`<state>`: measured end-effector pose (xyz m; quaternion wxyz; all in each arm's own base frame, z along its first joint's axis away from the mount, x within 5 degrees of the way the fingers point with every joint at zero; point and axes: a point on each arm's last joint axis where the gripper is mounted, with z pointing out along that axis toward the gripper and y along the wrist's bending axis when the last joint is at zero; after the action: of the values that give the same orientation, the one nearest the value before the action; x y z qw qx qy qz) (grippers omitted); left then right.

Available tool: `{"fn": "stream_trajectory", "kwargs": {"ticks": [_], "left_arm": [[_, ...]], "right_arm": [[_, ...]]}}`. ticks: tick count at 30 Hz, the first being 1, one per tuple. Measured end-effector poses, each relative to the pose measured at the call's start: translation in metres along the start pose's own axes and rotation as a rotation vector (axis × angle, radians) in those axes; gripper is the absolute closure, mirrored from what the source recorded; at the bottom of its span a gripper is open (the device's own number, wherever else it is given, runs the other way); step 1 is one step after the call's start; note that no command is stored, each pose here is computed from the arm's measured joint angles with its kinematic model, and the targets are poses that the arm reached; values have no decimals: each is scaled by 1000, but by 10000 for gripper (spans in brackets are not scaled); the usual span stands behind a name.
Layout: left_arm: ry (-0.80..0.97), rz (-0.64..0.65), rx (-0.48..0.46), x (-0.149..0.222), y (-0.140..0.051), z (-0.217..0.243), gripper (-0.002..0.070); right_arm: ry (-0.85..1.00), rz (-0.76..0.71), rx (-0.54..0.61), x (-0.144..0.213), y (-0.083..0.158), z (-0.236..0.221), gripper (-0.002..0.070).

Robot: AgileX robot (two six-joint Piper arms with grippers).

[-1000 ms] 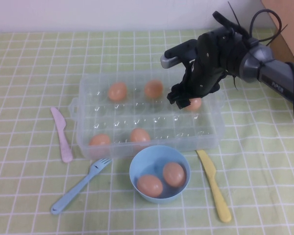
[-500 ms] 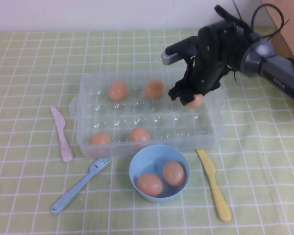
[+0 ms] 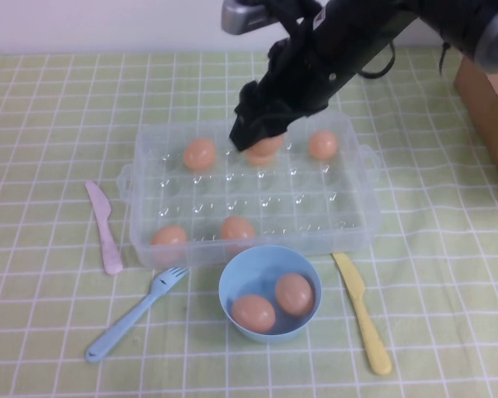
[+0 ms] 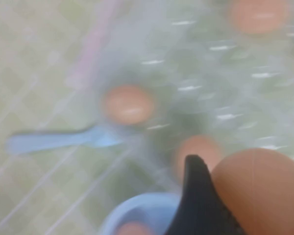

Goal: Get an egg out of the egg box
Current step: Place the egg in the bowl

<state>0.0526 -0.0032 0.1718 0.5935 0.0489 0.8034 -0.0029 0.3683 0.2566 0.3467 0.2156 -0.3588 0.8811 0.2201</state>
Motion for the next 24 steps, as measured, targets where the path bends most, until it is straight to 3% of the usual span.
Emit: {"fn": "stream_trajectory", "kwargs": {"ticks": [5, 9, 18, 24], "left_arm": [[0, 0, 0, 0, 0, 0, 679], [0, 0, 0, 0, 0, 0, 679], [0, 0, 0, 0, 0, 0, 679], [0, 0, 0, 0, 0, 0, 680]], "right_arm": [[41, -56, -58, 22, 39, 2, 306], [27, -65, -40, 45, 55, 7, 306], [-51, -4, 83, 92, 54, -9, 306], [-56, 26, 109, 110, 45, 13, 306]]}}
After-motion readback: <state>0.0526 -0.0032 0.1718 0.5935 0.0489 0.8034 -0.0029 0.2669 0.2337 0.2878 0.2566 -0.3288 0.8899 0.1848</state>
